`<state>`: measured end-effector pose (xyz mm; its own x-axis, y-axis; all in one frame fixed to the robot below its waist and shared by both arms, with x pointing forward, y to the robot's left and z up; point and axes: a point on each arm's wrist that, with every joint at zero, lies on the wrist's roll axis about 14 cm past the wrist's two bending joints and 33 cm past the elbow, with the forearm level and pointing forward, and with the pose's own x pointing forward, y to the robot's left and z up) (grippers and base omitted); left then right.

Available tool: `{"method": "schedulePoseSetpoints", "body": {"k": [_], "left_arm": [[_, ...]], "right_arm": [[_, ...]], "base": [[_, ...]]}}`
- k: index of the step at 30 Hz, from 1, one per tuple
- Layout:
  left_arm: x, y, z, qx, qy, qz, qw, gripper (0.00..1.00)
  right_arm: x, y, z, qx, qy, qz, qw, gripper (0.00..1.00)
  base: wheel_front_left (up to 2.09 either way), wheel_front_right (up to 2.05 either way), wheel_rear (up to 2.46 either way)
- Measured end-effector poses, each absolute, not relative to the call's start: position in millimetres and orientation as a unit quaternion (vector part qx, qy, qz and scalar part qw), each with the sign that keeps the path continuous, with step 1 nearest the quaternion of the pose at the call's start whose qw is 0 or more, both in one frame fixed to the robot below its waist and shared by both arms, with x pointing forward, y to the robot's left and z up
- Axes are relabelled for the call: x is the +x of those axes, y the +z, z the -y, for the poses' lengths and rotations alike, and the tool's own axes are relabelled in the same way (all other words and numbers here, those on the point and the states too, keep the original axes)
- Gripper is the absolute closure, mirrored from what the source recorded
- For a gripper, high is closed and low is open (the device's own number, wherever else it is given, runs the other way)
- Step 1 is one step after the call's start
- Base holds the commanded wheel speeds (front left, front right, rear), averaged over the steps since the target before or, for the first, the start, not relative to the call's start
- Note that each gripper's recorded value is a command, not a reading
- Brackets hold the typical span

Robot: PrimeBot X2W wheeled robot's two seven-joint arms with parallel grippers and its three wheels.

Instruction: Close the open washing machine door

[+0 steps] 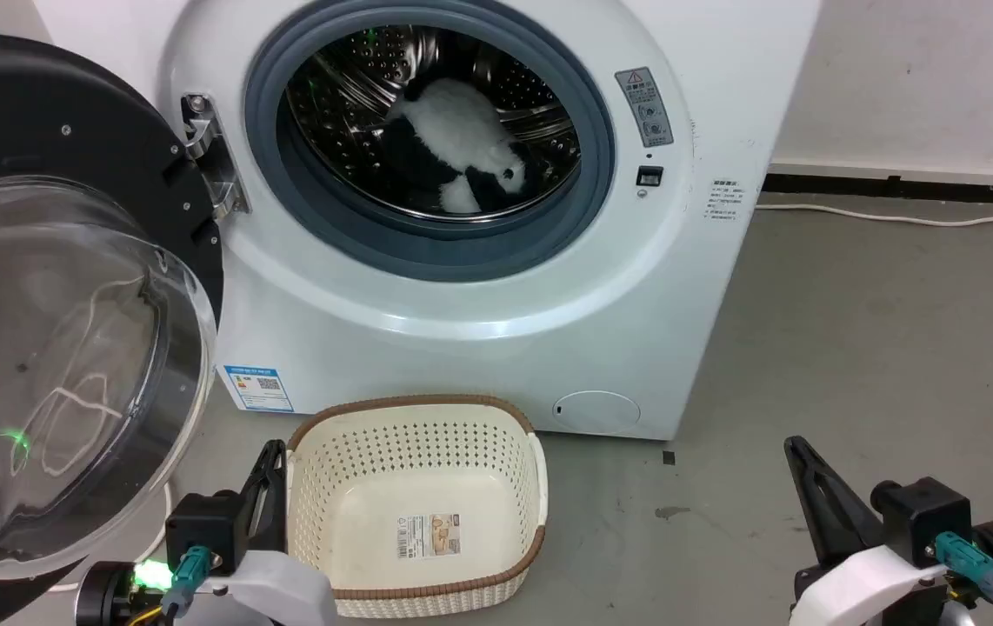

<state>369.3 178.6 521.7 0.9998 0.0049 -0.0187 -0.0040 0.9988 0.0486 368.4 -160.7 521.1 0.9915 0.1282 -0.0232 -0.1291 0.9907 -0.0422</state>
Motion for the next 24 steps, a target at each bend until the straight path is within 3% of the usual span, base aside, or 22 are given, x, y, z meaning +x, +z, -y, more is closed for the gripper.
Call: {"method": "schedulePoseSetpoints", "body": {"k": [24], "left_arm": [[369.3,521.7,-178.6,0.024,0.002,-0.009,1.000,1.00]], "right_arm": [[368.4,521.1,160.7,-0.022,0.064,-0.010,0.998,1.00]], "base": [[0.00,0.00,0.00]]}}
